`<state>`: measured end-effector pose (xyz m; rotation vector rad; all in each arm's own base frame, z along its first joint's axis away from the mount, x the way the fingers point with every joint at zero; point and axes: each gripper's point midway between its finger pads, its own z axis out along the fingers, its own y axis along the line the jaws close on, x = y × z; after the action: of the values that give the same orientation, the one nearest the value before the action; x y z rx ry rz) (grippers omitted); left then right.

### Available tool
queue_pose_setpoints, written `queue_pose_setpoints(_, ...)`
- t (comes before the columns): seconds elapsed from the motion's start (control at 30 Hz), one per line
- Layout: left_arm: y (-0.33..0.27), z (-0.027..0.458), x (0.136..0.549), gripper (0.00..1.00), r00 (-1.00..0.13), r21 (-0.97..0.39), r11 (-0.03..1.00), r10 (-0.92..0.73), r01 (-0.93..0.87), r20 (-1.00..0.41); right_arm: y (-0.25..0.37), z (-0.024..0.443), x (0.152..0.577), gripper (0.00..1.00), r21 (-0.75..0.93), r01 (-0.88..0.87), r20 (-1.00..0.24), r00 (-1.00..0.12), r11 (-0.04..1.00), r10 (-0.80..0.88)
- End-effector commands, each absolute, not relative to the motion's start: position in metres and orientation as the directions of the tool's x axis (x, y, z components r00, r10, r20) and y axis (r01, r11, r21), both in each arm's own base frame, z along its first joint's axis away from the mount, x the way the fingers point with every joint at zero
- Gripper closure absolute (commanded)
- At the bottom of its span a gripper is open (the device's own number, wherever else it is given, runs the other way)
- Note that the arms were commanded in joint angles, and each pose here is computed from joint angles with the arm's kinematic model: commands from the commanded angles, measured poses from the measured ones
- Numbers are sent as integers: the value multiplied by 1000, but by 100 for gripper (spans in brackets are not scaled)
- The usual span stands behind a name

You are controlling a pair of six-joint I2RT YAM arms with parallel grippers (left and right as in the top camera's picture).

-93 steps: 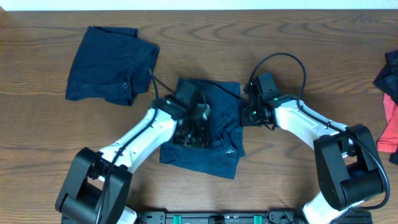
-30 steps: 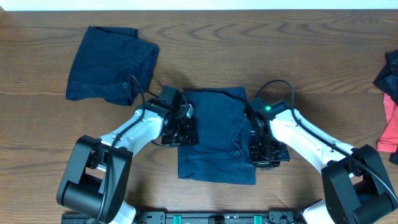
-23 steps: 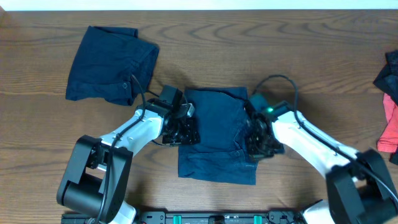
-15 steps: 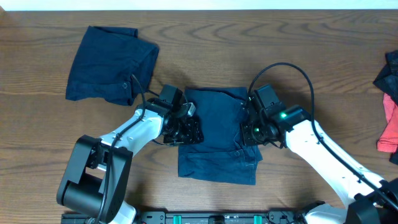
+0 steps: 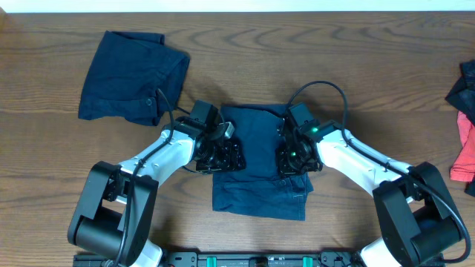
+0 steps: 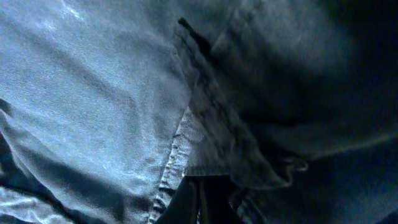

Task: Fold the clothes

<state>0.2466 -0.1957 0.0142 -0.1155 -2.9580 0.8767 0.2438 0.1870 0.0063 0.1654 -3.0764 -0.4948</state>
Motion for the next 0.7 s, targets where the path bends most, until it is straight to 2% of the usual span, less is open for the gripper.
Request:
queue_pose_setpoints(0.0, -187, -1, 248, 35, -996, -492, 869, 85, 56, 36, 194, 13, 252, 99, 363, -174, -51, -985, 915, -167)
queue_pose_setpoints(0.1, -187, -1, 248, 35, -996, -493, 868, 85, 58, 34, 219, 34, 263, 99, 480, -380, -207, -925, 791, -318)
queue_pose_setpoints(0.17, -187, -1, 248, 35, -996, -493, 868, 85, 58, 33, 226, 51, 270, 97, 520, -455, -294, -890, 723, -349)
queue_pose_setpoints(0.27, -188, 0, 248, 33, -996, -498, 865, 86, 57, 34, 206, 65, 290, 95, 470, -428, -351, -893, 772, -282)
queue_pose_setpoints(0.33, -192, 6, 247, 25, -995, -525, 849, 91, 58, 37, 191, 74, 301, 82, 457, -385, -370, -902, 802, -222)
queue_pose_setpoints(0.4, -200, 18, 248, 23, -995, -570, 819, 100, 67, 27, 177, 82, 307, 67, 458, -349, -381, -908, 817, -174)
queue_pose_setpoints(0.43, -205, 26, 250, 22, -994, -595, 800, 105, 76, 14, 170, 84, 309, 65, 464, -320, -372, -917, 826, -146)
queue_pose_setpoints(0.57, -214, 56, 256, 15, -992, -643, 756, 113, 125, -60, 159, 78, 300, 78, 478, -238, -295, -950, 845, -101)
queue_pose_setpoints(0.67, -215, 76, 258, 4, -986, -651, 741, 111, 164, -122, 162, 74, 289, 81, 467, -249, -268, -954, 848, -133)
